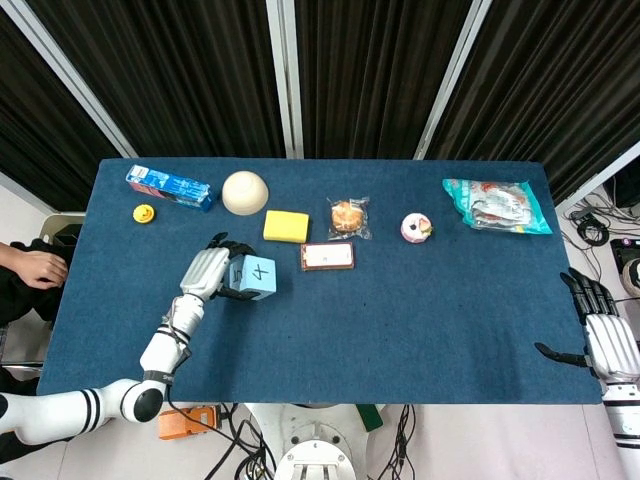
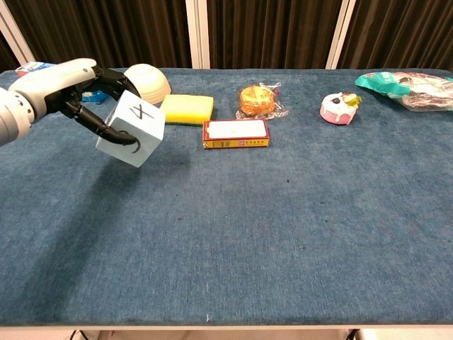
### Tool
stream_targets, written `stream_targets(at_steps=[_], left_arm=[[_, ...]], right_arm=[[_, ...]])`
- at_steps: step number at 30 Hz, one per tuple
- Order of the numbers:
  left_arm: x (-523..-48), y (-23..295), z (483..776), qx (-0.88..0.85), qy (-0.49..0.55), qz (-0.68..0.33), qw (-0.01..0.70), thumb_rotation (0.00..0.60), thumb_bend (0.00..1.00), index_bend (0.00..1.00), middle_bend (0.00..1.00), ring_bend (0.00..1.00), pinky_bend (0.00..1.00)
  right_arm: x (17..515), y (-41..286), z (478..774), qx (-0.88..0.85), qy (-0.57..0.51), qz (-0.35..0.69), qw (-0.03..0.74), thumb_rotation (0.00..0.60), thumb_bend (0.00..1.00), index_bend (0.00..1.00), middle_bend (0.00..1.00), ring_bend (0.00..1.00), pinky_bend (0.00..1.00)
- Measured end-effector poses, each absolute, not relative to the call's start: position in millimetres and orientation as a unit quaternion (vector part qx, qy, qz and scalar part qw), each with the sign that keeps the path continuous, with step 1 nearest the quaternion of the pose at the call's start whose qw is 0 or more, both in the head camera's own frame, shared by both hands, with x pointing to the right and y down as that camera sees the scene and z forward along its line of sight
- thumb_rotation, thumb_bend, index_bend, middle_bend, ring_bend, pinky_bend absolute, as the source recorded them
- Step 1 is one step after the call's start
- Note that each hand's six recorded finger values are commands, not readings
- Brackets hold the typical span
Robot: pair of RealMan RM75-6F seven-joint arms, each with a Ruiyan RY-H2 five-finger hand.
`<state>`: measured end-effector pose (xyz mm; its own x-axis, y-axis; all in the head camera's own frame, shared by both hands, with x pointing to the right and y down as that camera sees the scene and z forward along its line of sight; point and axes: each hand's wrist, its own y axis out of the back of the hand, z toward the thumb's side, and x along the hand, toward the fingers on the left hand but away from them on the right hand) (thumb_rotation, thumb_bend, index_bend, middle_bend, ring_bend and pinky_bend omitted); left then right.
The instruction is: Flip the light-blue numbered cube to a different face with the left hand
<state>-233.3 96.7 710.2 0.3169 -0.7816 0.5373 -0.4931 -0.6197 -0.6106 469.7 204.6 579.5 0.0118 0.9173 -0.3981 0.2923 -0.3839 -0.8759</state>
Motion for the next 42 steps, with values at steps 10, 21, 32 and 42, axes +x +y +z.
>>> stream_targets(at_steps=[10, 21, 32, 42], left_arm=[[-257, 106, 747, -0.802, 0.421, -0.394, 0.157, 0.600, 0.08, 0.32, 0.31, 0.11, 0.00], [-285, 109, 742, -0.786, 0.380, -0.439, 0.213, 0.600, 0.05, 0.00, 0.01, 0.00, 0.00], [-277, 111, 699, -0.760, 0.320, -0.488, 0.286, 0.600, 0.04, 0.00, 0.01, 0.00, 0.00], [-252, 103, 693, -0.716, 0.273, -0.581, 0.275, 0.600, 0.04, 0.00, 0.02, 0.00, 0.00]], right_arm=[[471, 206, 579, -0.644, -0.471, 0.526, 0.295, 0.600, 0.02, 0.00, 0.03, 0.00, 0.10], [472, 208, 577, -0.645, -0.476, 0.521, 0.294, 0.600, 0.02, 0.00, 0.03, 0.00, 0.10], [471, 207, 578, -0.649, -0.476, 0.515, 0.294, 0.600, 0.02, 0.00, 0.03, 0.00, 0.10], [476, 207, 581, -0.648, -0.476, 0.519, 0.288, 0.600, 0.02, 0.00, 0.03, 0.00, 0.10]])
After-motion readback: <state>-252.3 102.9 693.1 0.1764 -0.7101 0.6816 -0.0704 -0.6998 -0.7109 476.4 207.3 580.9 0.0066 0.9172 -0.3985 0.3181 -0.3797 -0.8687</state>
